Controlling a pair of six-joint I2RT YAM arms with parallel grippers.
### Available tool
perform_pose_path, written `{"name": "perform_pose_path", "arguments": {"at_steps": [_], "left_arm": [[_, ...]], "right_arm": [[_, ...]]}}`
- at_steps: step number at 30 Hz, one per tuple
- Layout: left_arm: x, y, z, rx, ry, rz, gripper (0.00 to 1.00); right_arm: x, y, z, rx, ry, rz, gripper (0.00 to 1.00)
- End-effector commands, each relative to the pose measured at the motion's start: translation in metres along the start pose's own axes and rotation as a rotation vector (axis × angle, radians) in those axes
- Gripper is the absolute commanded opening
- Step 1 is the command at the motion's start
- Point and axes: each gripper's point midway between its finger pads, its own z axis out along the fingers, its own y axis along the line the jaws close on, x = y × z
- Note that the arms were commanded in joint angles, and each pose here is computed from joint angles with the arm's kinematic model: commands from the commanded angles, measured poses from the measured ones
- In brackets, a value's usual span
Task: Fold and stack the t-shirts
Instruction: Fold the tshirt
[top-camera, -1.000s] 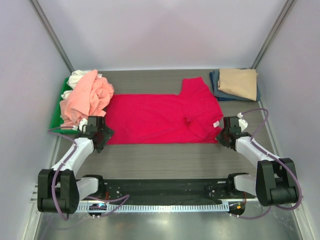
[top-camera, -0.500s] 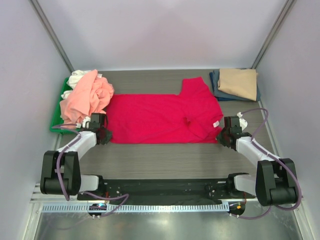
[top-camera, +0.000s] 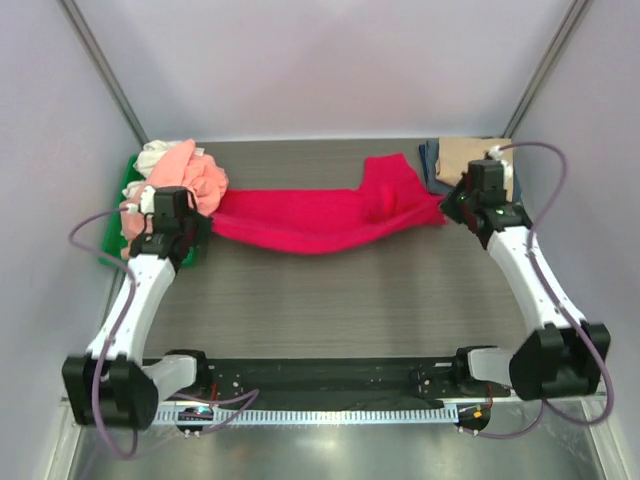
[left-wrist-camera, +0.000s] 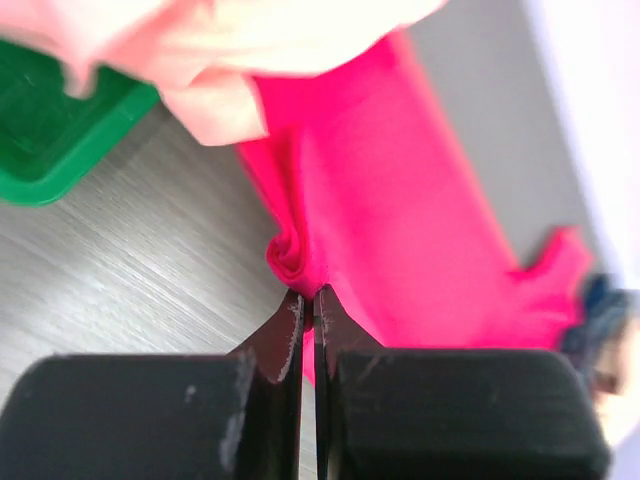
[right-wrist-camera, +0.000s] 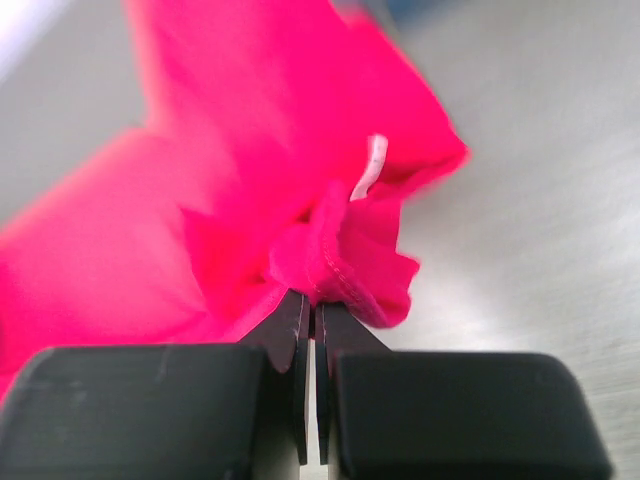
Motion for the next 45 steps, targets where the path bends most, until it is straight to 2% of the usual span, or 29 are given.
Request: {"name": "perform_pose_path", "arguments": {"at_steps": [1,3,4,5,7,10,12,19,22,24,25,27,28,30,31,34,37,39,40,41,43,45], "left_arm": [[-0.025,0.022,-0.051,-0.045,-0.128,0.025,0.0],[-0.006,0.047,-0.05,-0.08,-0.089,0.037,0.0],[0.016,0.069,-0.043,-0.105,-0.039,0.034,0.0],[0.017,0.067,-0.043,-0.095,-0.034,0.022,0.0],[0.044,0.101,-0.036,-0.145,0.017,0.025,0.0],[0.063,0.13,-0.036,-0.187,0.045,0.042,0.0],[0.07,0.146,-0.039,-0.227,0.057,0.045,0.0],[0.079,0.148,-0.047,-0.221,0.074,-0.005,0.0],[0.081,0.151,-0.048,-0.234,0.078,-0.016,0.01],[0.082,0.152,-0.05,-0.234,0.077,-0.036,0.01],[0.082,0.151,-0.051,-0.232,0.081,-0.047,0.02],[0.087,0.146,-0.054,-0.202,0.102,-0.076,0.07],[0.088,0.143,-0.057,-0.19,0.112,-0.084,0.18],[0.087,0.129,-0.067,-0.127,0.13,-0.095,0.42],[0.087,0.129,-0.072,-0.123,0.133,-0.092,0.64],[0.066,0.108,-0.096,-0.052,0.089,-0.043,0.83],[0.041,0.088,-0.122,0.006,0.035,0.083,0.86],[0.028,0.08,-0.133,0.021,0.011,0.179,0.86],[0.023,0.084,-0.135,-0.003,0.007,0.271,0.86],[0.013,0.075,-0.142,0.016,-0.019,0.308,0.86],[0.006,0.071,-0.142,0.029,-0.036,0.416,0.87],[0.004,0.062,-0.138,0.066,-0.045,0.425,0.91]], "right_arm": [[-0.029,-0.009,-0.051,0.035,-0.11,-0.027,0.01],[-0.004,-0.025,-0.049,0.054,-0.066,-0.012,0.01],[0.031,-0.045,-0.037,0.093,0.01,0.002,0.01],[0.048,-0.056,-0.033,0.11,0.046,0.009,0.01],[0.088,-0.08,-0.025,0.154,0.122,0.012,0.01],[0.116,-0.097,-0.023,0.174,0.174,0.024,0.01],[0.119,-0.093,-0.025,0.159,0.185,0.059,0.01],[0.137,-0.091,-0.03,0.147,0.233,0.161,0.01],[0.14,-0.094,-0.037,0.147,0.216,0.192,0.01],[0.143,-0.095,-0.044,0.141,0.216,0.213,0.08],[0.148,-0.096,-0.045,0.134,0.23,0.221,0.23],[0.156,-0.091,-0.053,0.101,0.256,0.252,0.38],[0.157,-0.089,-0.056,0.091,0.262,0.259,0.51],[0.157,-0.091,-0.065,0.097,0.27,0.251,0.58],[0.147,-0.084,-0.071,0.07,0.24,0.245,0.64],[0.112,-0.067,-0.083,0.028,0.159,0.209,0.69],[0.067,-0.039,-0.091,-0.044,0.065,0.139,0.69],[0.046,-0.017,-0.081,-0.102,0.042,0.101,0.69],[0.03,-0.001,-0.082,-0.147,0.014,0.051,0.69],[0.031,0.005,-0.061,-0.124,0.06,0.022,0.69],[0.005,0.038,-0.05,-0.162,0.026,-0.082,0.7],[-0.005,0.065,-0.014,-0.144,0.07,-0.157,0.7]]}}
